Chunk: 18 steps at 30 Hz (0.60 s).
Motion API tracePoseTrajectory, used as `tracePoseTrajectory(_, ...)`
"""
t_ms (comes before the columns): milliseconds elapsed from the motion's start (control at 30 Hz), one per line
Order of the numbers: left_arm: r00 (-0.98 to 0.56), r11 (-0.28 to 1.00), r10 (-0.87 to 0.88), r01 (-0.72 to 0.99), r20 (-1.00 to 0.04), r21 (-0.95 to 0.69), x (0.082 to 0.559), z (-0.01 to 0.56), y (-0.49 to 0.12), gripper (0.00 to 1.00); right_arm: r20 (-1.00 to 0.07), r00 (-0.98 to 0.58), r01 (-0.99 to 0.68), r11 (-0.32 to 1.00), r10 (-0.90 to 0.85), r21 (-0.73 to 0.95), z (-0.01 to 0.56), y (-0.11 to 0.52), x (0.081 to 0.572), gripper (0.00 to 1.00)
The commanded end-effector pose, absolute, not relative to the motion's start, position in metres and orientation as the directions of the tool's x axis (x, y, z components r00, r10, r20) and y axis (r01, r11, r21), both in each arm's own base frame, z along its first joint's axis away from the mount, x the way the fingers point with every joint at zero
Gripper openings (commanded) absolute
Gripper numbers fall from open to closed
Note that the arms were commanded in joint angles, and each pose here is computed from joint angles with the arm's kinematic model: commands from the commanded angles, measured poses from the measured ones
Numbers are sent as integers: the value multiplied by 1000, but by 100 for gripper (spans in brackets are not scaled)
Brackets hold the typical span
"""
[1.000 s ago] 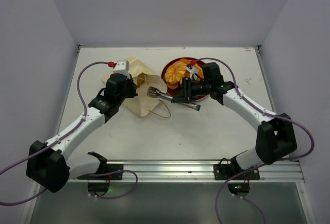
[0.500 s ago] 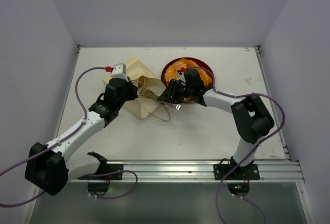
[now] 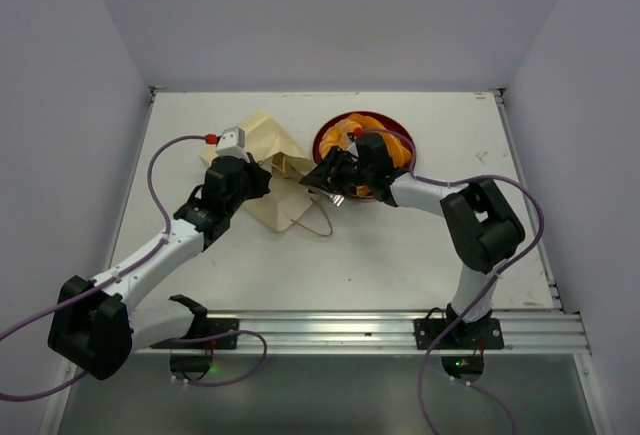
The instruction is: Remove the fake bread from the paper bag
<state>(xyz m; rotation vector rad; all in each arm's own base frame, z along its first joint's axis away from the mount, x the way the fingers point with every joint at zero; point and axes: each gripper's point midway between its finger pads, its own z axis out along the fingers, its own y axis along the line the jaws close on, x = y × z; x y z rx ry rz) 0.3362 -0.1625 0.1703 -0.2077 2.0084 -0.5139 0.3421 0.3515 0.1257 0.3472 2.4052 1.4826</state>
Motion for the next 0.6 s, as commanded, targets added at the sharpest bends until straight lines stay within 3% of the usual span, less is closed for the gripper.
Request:
tracePoseTrajectory(0, -423, 860, -421, 97, -803, -502, 340, 191, -166, 0, -142, -906, 38, 411, 398, 911, 135, 356, 356, 47)
tracePoseTrajectory(200, -421, 854, -429, 100, -799, -511, 339, 191, -167, 0, -136, -896, 78, 451, 422, 889, 130, 348, 354, 47)
tracePoseTrajectory(567, -461, 832, -421, 147, -781, -536, 334, 187, -179, 0, -93, -882, 116, 404, 462, 908, 125, 358, 366, 47)
